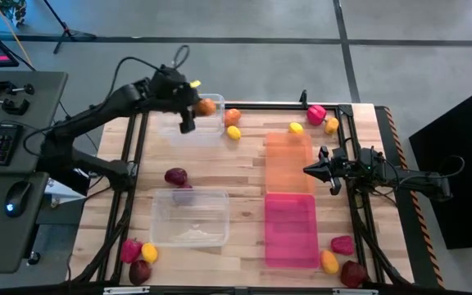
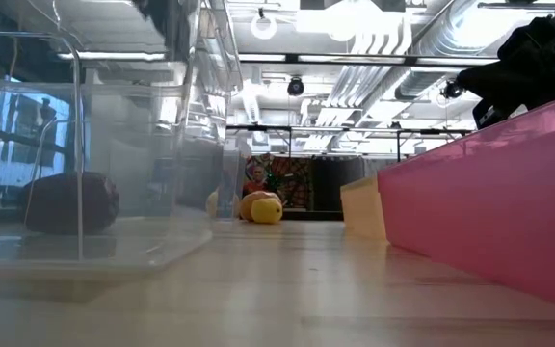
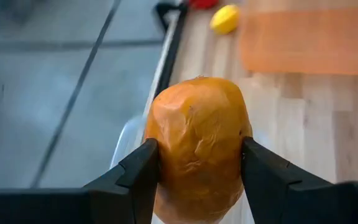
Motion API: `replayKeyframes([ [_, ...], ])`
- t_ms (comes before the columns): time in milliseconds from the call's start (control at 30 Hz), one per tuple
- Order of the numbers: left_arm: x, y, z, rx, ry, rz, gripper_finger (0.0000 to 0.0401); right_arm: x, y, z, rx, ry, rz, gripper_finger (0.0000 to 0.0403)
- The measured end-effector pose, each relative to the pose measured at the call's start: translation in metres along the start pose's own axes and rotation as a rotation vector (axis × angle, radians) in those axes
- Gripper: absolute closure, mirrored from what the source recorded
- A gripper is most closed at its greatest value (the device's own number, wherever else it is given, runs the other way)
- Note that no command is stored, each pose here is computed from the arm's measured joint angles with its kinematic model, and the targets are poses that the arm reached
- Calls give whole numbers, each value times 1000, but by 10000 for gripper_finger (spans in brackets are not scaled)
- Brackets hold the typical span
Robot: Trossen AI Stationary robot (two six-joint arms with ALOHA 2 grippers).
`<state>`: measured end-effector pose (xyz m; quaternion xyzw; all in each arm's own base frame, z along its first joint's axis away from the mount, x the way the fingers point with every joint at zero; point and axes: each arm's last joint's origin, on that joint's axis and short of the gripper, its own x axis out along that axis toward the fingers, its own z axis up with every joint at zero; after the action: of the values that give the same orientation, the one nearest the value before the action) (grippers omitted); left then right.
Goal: Sort produce into baskets
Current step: Put the yellow mango into the top transparent bin
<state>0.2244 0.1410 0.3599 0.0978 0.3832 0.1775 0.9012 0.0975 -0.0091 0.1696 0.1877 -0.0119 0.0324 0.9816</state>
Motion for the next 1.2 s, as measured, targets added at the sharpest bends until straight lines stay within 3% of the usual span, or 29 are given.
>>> replayKeyframes([
  [133, 3, 12, -19, -195, 18, 48, 214, 0, 0, 0, 0, 0, 0, 386],
  [333, 12, 22, -33, -331, 35, 86, 201, 0, 0, 0, 0, 0, 0, 386],
  [633, 15, 22, -34, -321, 47, 79, 180, 0, 0, 0, 0, 0, 0, 386],
  [933, 15, 21, -38, -235, 88, 67, 38, 0, 0, 0, 0, 0, 0, 386],
  [1067, 15, 21, -37, -225, 80, 68, 6, 0, 0, 0, 0, 0, 0, 386],
  [1200, 14, 19, -37, -367, 86, 67, 10, 0, 0, 0, 0, 0, 0, 386],
])
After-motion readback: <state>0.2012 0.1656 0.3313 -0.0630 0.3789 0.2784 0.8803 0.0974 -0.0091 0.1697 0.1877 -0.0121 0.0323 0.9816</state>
